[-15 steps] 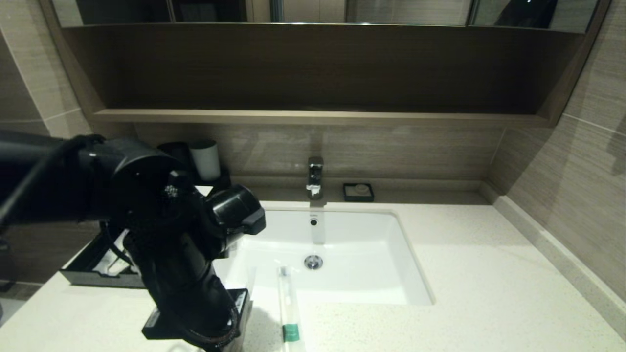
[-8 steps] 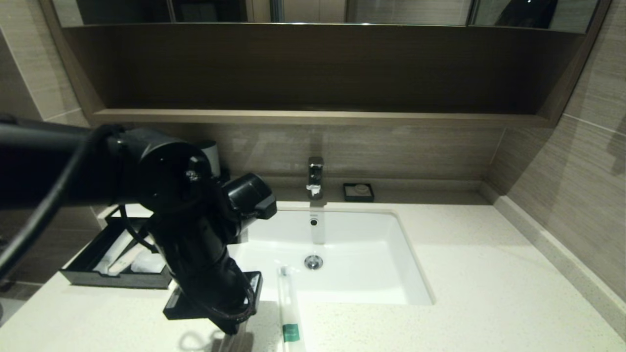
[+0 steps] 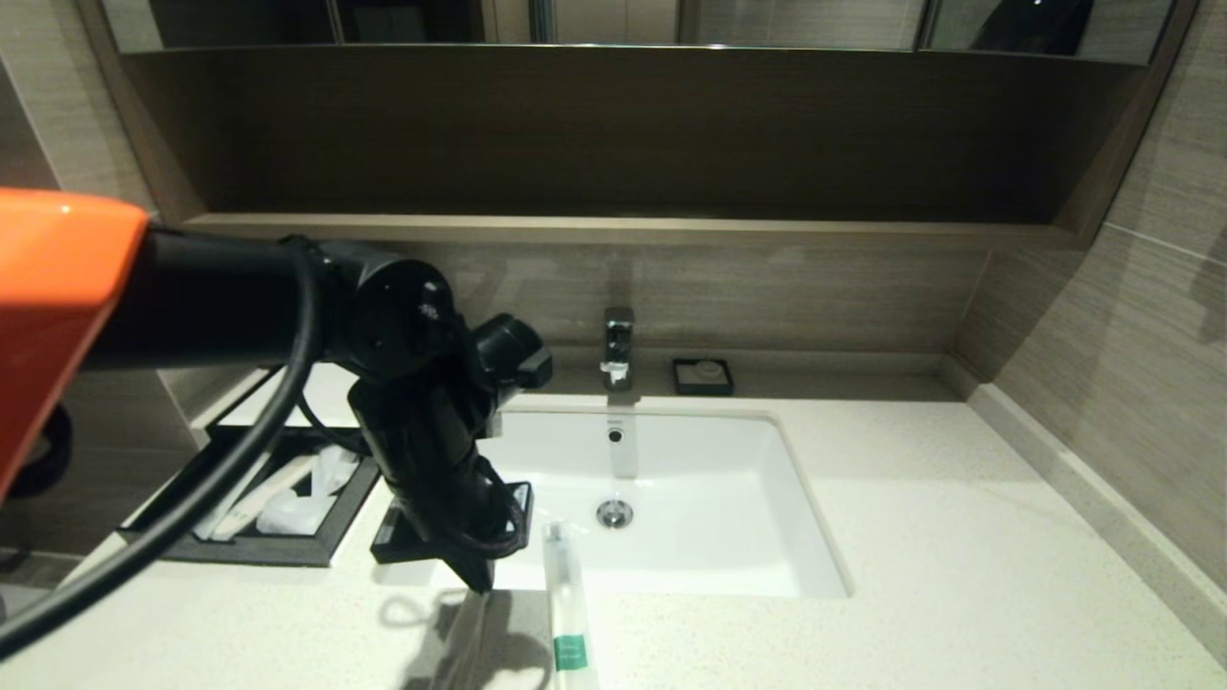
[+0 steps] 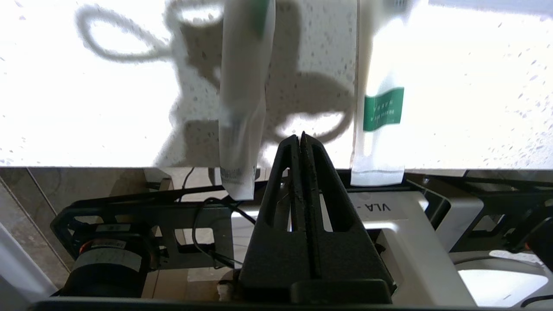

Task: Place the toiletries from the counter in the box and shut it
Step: Pick up the bathroom toiletry

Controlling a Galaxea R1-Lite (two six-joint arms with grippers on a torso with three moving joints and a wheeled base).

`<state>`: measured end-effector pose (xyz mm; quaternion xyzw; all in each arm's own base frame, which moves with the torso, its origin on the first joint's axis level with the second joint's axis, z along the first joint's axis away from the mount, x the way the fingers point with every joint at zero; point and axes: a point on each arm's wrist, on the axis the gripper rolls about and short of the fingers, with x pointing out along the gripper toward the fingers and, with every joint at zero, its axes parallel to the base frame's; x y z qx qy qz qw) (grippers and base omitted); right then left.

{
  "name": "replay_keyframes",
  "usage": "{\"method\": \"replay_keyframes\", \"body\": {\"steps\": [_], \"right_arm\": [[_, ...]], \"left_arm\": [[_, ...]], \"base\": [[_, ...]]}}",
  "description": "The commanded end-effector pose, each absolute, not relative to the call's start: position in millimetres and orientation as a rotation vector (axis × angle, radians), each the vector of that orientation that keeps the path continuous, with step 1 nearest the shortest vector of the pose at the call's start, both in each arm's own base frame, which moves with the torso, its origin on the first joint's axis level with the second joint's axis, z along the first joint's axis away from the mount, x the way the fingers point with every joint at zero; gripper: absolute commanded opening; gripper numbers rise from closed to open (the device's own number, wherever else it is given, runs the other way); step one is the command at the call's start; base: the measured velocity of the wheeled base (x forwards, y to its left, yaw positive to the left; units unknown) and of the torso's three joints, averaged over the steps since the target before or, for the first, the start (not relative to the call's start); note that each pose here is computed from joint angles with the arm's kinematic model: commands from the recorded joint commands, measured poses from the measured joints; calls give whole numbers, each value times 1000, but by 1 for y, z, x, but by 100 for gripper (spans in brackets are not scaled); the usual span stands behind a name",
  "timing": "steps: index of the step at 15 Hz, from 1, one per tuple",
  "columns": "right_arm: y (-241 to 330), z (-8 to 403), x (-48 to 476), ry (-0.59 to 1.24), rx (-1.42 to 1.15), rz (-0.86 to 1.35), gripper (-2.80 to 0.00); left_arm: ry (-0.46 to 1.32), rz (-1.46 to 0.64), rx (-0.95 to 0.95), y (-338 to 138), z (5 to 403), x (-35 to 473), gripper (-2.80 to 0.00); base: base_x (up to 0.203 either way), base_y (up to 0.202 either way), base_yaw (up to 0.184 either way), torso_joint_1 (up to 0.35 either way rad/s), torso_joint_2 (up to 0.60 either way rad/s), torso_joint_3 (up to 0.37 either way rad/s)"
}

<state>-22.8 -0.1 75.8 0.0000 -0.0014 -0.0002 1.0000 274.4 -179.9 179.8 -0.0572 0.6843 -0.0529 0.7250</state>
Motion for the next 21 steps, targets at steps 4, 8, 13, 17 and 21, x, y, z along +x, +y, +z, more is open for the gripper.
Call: {"method": "replay_keyframes", "body": {"steps": [4,8,13,17,21], "right_arm": [[0,75,-23,-2,0,0,-280],[0,75,-23,-2,0,0,-280],[0,75,-23,-2,0,0,-280],[0,75,-23,-2,0,0,-280],[0,75,-23,-2,0,0,-280]], "left_arm": [[1498,-66,-114,-164,171,306,-280],[1507,-33,-88,-163,160,313,-280],[1499,-37,-91,-168,157,321,-280],[1506,-40,-87,-168,155,321,-280],[1512,-40,-85,-169,152,323,-280]], "base": [[0,0,0,0,0,0],[0,0,0,0,0,0],[0,0,0,0,0,0],[0,0,0,0,0,0],[0,0,0,0,0,0]]}}
